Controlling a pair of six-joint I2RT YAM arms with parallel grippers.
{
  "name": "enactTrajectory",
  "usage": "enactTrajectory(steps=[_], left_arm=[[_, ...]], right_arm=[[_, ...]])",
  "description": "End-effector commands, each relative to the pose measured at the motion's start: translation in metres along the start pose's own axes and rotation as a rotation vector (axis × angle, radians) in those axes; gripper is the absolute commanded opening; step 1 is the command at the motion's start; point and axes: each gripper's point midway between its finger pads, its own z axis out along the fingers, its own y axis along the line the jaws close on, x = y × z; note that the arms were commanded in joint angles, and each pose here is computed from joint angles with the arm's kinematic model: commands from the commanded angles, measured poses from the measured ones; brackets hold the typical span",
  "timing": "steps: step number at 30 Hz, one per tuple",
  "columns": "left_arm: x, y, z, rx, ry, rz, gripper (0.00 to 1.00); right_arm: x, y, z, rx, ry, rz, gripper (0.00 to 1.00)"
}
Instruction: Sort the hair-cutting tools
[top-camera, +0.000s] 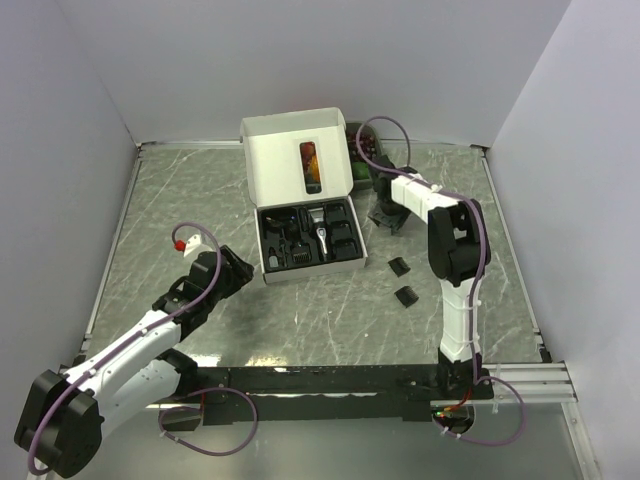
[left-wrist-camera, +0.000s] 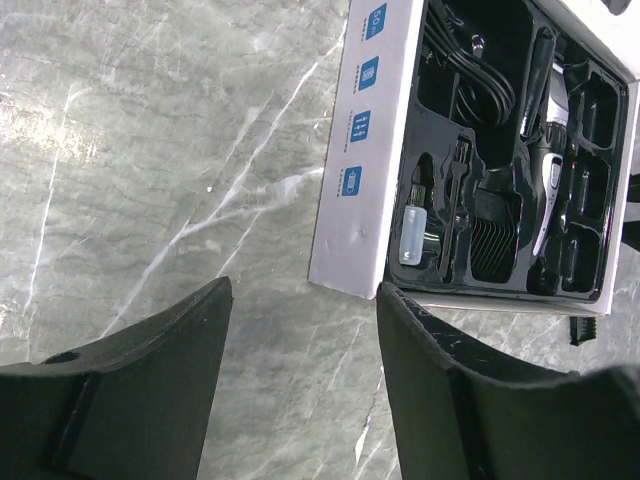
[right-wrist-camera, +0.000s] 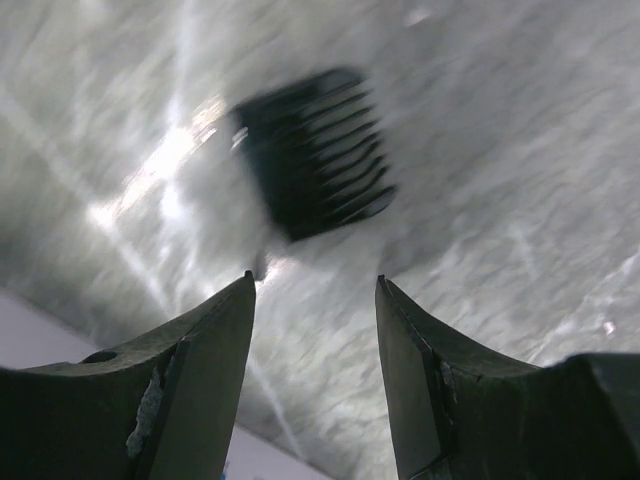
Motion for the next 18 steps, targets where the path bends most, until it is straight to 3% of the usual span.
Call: enactTrajectory(steps=[1, 5, 10, 18], left_arm=[[-0.012, -0.012, -0.003, 0.028, -0.037, -0.001, 0.65], [-0.014, -0.012, -0.005, 0.032, -0.043, 0.003, 0.65], [-0.013, -0.017, -0.007, 0.059, -0.033, 0.005, 0.65], [-0.004, -0.021, -0.011, 0.108, 0.001, 0.015, 0.65]], right_arm=[[-0.019, 0.009, -0.036, -0.077, -0.091, -0.104, 0.59], [-0.041, 0.001, -0.073, -0.196, -0.207, -0.212, 0.59], [-0.058, -0.005, -0.088, -0.282, -0.297, -0.444, 0.63], [-0.081, 0.011, -0.077, -0.312, -0.381, -0.850, 0.82]])
